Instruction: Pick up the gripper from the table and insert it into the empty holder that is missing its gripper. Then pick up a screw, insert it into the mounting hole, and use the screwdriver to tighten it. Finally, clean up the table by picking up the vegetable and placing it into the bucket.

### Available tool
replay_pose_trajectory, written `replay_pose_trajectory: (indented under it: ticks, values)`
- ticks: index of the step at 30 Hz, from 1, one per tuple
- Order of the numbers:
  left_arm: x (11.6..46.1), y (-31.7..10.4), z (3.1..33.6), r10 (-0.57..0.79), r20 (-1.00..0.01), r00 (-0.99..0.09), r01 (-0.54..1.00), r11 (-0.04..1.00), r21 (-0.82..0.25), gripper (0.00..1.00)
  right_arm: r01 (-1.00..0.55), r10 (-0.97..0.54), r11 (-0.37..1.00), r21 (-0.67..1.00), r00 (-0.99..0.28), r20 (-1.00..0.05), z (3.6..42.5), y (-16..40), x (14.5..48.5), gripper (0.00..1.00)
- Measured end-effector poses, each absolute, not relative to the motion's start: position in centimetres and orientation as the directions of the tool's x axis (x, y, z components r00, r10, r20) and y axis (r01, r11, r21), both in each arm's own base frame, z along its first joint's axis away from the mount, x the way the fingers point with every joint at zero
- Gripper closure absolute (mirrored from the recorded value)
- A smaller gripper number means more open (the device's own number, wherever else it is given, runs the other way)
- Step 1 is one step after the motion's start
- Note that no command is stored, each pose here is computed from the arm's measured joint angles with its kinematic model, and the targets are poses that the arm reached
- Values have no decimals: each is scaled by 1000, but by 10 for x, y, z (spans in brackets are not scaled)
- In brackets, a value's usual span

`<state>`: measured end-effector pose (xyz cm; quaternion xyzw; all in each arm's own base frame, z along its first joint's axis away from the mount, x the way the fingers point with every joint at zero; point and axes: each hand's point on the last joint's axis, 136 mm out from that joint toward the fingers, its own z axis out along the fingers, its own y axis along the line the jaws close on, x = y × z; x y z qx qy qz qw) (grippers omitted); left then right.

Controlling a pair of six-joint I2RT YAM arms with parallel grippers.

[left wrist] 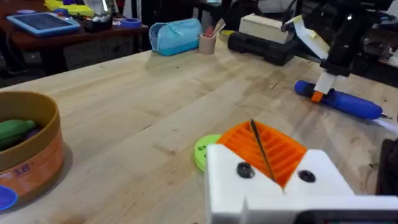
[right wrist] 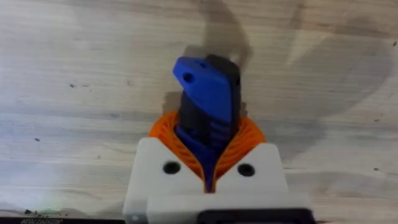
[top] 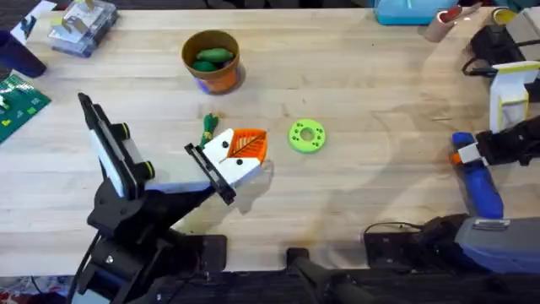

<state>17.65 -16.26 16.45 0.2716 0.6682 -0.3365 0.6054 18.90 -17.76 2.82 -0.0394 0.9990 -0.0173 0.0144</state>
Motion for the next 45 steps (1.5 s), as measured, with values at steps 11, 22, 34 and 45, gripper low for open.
replay_pose_trajectory:
  ticks: [11, 22, 34, 45]
  values:
    - [176, -163, 164, -44, -992, -119, 770, 626, -121, 982, 3, -11, 996, -90, -989, -148, 56, -177, 242, 976]
    - [177, -163, 164, -44, -992, -120, 770, 626, -121, 982, 36, -30, 995, -98, -801, -598, 189, -145, 331, 976]
    - [177, -163, 164, -44, -992, -120, 770, 626, -121, 982, 24, -73, 995, -98, -495, -866, 307, -103, 308, 976]
    - [177, -163, 164, -45, -992, -120, 770, 626, -122, 982, -234, -77, 972, -34, -174, -982, 317, -9, 332, 977]
